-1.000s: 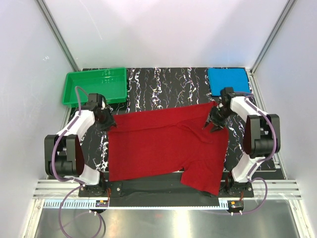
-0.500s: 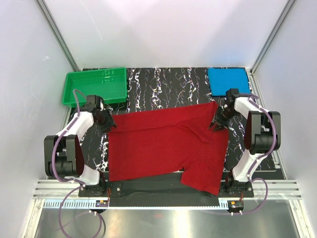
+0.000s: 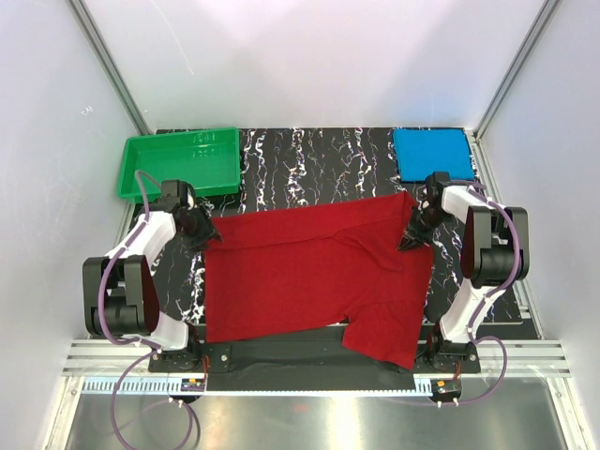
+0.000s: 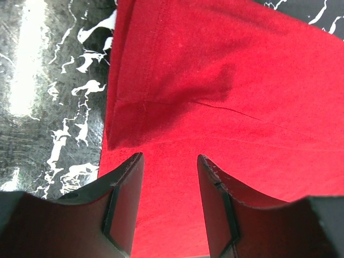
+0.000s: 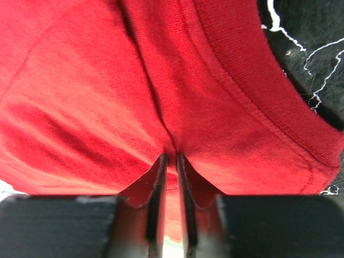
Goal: Fold and stack the t-shirts
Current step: Fold the tshirt
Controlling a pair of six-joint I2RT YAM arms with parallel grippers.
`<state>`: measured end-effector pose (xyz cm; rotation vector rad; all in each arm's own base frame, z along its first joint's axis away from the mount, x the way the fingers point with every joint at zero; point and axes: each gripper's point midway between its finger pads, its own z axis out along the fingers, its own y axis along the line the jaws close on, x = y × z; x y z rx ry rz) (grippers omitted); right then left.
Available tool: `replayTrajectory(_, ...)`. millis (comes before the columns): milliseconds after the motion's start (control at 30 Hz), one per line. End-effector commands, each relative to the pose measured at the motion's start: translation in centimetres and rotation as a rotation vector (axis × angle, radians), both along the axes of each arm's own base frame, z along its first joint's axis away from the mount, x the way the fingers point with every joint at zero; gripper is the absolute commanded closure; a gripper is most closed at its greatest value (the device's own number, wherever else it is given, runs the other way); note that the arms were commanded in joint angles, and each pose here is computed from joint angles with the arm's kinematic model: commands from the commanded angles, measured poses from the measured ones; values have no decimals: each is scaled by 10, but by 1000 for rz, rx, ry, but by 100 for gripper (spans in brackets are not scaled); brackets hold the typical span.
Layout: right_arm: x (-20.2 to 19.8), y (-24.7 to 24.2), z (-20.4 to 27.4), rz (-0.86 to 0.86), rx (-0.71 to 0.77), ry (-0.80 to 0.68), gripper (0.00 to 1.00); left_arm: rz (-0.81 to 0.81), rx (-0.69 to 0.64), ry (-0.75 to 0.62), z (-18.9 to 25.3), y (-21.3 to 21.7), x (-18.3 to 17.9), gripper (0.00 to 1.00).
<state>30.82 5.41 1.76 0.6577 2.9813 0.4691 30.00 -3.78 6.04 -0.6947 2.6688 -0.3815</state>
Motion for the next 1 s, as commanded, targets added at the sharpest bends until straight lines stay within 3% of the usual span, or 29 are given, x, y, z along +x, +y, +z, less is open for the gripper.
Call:
replayTrajectory(0, 11, 2, 5, 18, 3, -39, 84, 33, -4, -60, 16, 5, 15, 51)
replayTrajectory(233, 6, 2, 8, 16, 2, -31, 100, 99, 49, -60, 16, 30, 16, 50)
replayTrajectory(400, 6, -8, 33, -16, -59, -49, 100, 81, 9, -56, 13, 25, 23, 51)
replayTrajectory(600, -6, -5, 42, -24, -46, -3, 100, 28, -5, -81, 15, 20, 20, 40)
replayTrajectory(700, -10, -11, 41, -22, -79, 2, 100, 19, -25, -33, 7, 17, 14, 39)
replayTrajectory(867, -11, -13, 34, -15, -86, 10, 100, -16, -47, -122, 16, 12, 33, 43)
replayTrajectory(967, -8, -9, 31, -12, -63, 16, 100, -47, -51, -135, 18, 12, 48, 52)
